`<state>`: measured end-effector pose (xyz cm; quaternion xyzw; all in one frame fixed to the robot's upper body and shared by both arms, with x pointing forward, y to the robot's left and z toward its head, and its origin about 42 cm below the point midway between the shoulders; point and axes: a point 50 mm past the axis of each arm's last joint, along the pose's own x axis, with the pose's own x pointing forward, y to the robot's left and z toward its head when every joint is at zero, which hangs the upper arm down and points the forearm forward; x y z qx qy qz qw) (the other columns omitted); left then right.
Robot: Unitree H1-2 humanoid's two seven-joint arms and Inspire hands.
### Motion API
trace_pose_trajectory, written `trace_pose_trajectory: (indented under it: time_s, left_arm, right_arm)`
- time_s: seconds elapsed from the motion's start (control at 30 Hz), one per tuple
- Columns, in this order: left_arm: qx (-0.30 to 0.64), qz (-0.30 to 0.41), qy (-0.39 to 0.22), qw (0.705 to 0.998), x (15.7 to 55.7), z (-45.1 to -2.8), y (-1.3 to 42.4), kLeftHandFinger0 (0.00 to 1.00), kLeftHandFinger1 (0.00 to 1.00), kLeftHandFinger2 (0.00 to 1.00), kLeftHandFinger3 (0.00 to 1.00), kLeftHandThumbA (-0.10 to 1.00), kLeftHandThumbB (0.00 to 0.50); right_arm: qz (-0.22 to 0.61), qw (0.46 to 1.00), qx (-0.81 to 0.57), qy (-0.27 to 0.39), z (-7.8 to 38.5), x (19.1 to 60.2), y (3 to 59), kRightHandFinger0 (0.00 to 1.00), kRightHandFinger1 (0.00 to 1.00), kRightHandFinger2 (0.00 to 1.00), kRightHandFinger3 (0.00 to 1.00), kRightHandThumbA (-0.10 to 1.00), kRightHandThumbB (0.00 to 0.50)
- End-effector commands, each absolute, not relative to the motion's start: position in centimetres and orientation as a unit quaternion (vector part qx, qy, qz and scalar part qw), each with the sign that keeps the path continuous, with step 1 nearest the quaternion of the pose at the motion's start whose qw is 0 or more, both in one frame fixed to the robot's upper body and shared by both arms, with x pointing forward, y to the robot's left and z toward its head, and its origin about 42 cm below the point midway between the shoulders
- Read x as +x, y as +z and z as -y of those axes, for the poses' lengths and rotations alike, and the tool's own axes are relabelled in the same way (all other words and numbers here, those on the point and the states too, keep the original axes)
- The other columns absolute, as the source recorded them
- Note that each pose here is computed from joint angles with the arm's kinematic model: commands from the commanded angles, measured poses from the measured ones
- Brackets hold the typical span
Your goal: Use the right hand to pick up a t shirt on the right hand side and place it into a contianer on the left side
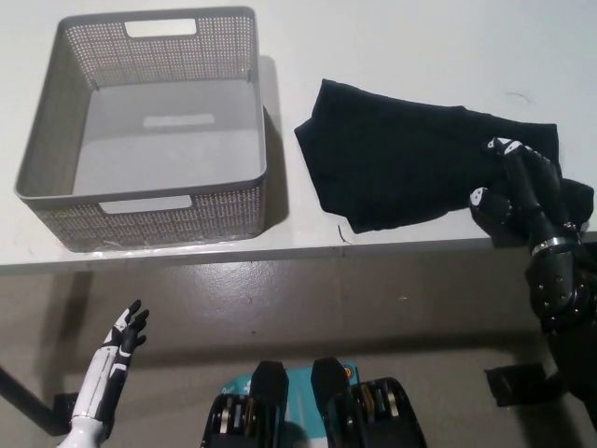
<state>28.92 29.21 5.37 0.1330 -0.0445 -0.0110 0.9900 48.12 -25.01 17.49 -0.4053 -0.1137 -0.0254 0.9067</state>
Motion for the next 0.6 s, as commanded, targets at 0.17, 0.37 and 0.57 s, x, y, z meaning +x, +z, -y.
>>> trace_pose_trajectory:
  time_s: [0.17, 0.37, 0.57]
  left_arm:
    - [0.146, 0.07, -0.019, 0.987, 28.9, -29.6, 6.1, 1.0, 1.0, 1.0, 1.0, 1.0, 0.225]
    - [0.148, 0.07, -0.019, 0.986, 28.5, -29.6, 6.0, 0.99, 1.0, 1.0, 1.0, 1.0, 0.225]
    - [0.149, 0.063, -0.021, 0.987, 28.1, -29.4, 5.7, 0.99, 1.0, 1.0, 1.0, 1.0, 0.226]
  right_arm:
    - [0.145, 0.938, -0.308, -0.061, 24.4, 48.9, 20.1, 0.0, 0.04, 0.36, 0.0, 0.09, 0.0]
    - [0.159, 0.968, -0.166, -0.096, 22.3, 49.6, 22.6, 0.0, 0.0, 0.25, 0.22, 0.17, 0.0]
    - [0.126, 0.987, 0.049, -0.088, 19.7, 50.5, 27.5, 0.0, 0.01, 0.34, 0.47, 0.27, 0.0]
